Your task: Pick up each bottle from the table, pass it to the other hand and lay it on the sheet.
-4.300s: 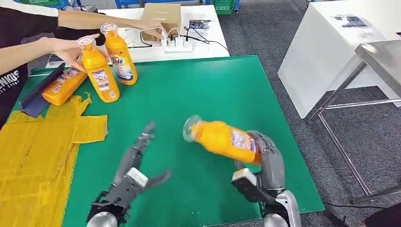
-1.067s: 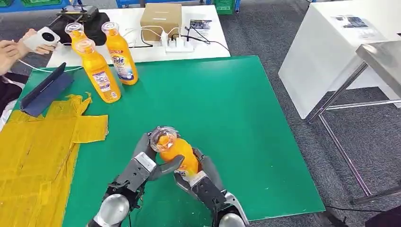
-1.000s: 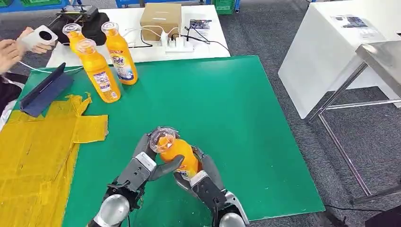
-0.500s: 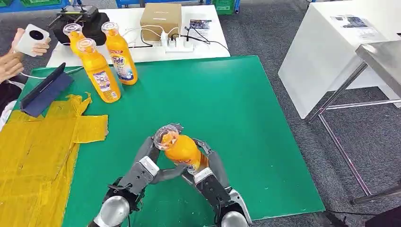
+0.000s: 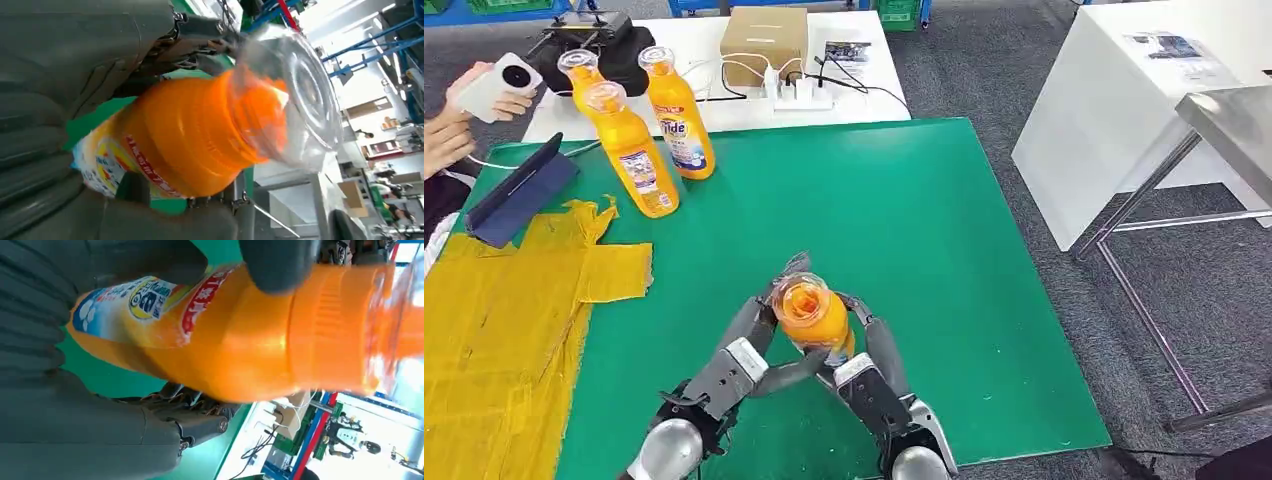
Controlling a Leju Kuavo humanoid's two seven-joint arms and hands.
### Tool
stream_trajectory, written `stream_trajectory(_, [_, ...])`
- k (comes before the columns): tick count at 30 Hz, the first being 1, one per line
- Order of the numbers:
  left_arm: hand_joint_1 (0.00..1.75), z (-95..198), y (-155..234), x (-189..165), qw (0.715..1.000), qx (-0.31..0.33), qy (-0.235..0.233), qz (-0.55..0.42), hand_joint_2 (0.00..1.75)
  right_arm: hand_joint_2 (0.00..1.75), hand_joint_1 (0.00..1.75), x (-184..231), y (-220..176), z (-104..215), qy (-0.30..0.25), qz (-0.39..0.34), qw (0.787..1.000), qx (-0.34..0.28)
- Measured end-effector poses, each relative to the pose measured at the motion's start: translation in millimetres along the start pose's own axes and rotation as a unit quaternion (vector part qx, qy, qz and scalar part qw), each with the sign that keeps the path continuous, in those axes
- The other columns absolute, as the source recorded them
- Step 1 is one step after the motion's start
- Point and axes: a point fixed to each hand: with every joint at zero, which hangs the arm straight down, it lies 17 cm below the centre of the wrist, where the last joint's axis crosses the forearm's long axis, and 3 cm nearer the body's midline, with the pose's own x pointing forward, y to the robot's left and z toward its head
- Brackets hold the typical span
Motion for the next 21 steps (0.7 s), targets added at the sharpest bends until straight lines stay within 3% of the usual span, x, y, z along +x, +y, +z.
stream_trajectory(15, [1.64,-0.5,-1.2,0.9,1.000,-0.002,-0.001,0.000,1.75,1.75,1.75,-0.4,0.2,0.3,0.001,0.000,1.000,0.000])
stream_trajectory(16, [1.75,-0.5,-1.2,0.9,1.000,-0.002,-0.001,0.000,1.75,1.75,1.75,-0.4,0.2,0.3,0.001,0.000,1.000,0.000])
stream_trajectory(19, [1.75,-0.5,-1.2,1.0,1.000,-0.002,-0.001,0.000,1.75,1.75,1.75,-0.4,0.2,0.3,0.001,0.000,1.000,0.000])
stream_trajectory(20, [1.62,-0.5,-1.2,1.0,1.000,-0.002,-0.002,0.000,1.75,1.75,1.75,-0.4,0.4,0.3,0.001,0.000,1.000,0.001])
stream_trajectory(21, [1.66,-0.6,-1.5,1.1,1.000,-0.002,-0.002,0.001,1.75,1.75,1.75,-0.5,0.5,0.3,0.001,0.000,1.000,0.001])
